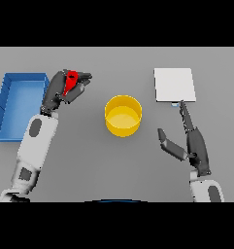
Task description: Pick up the red beaker and tilt it to pour out 1 green nut into yellow bowl. Pick up the yellow bowl and place it on the metallic measuring scale.
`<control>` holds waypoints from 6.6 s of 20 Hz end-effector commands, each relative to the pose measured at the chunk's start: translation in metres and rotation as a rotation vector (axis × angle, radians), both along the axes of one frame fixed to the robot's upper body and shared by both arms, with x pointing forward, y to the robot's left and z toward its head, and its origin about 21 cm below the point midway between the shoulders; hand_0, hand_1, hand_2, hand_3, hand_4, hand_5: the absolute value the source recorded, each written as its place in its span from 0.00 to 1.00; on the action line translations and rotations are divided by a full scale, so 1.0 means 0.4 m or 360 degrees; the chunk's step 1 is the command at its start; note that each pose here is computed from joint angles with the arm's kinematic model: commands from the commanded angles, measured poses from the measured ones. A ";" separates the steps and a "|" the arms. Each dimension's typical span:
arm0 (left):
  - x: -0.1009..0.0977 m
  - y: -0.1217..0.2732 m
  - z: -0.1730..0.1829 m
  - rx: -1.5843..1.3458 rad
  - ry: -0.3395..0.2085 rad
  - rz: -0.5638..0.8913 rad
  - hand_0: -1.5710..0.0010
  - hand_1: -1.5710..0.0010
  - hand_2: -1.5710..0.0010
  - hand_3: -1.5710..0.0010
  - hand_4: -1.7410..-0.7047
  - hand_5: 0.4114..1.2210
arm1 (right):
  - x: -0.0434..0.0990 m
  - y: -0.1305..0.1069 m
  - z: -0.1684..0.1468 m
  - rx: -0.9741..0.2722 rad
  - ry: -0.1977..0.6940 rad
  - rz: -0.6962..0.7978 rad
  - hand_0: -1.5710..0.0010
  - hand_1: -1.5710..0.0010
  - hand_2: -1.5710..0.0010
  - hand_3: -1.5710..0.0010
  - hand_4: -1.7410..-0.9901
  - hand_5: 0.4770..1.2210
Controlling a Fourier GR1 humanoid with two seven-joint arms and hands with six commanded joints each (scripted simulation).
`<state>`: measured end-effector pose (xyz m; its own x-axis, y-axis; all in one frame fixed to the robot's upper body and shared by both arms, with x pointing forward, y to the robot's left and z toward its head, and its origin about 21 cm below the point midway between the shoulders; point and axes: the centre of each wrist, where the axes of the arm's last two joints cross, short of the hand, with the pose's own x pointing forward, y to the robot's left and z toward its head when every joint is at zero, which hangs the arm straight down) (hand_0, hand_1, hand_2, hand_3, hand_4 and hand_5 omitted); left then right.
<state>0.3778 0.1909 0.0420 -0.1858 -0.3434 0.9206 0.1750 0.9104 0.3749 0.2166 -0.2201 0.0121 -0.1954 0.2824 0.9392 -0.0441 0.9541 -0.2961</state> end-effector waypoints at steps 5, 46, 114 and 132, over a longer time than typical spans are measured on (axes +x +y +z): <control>0.009 -0.024 0.063 0.0527 -0.0046 -0.0153 0.00 0.00 0.00 0.00 0.00 0.88 | 0.005 -0.002 0.007 0.0000 0.0047 -0.0011 1.00 1.00 1.00 1.00 0.74 0.25; 0.043 -0.397 0.207 0.3555 -0.1095 -0.1087 0.00 0.00 0.00 0.00 0.01 1.00 | -0.009 0.013 0.003 0.0102 0.0026 -0.0072 1.00 1.00 1.00 1.00 0.81 0.13; -0.062 0.371 0.157 0.0548 0.0636 0.0637 0.99 0.99 0.99 0.99 0.91 0.33 | 0.107 0.036 0.083 -0.0923 -0.0049 0.0480 1.00 1.00 1.00 1.00 0.81 0.21; -0.063 0.390 0.159 0.0548 0.0671 0.0634 1.00 1.00 1.00 1.00 0.90 0.36 | 0.291 0.200 0.110 -0.1983 -0.0154 0.1368 1.00 1.00 1.00 1.00 0.77 0.25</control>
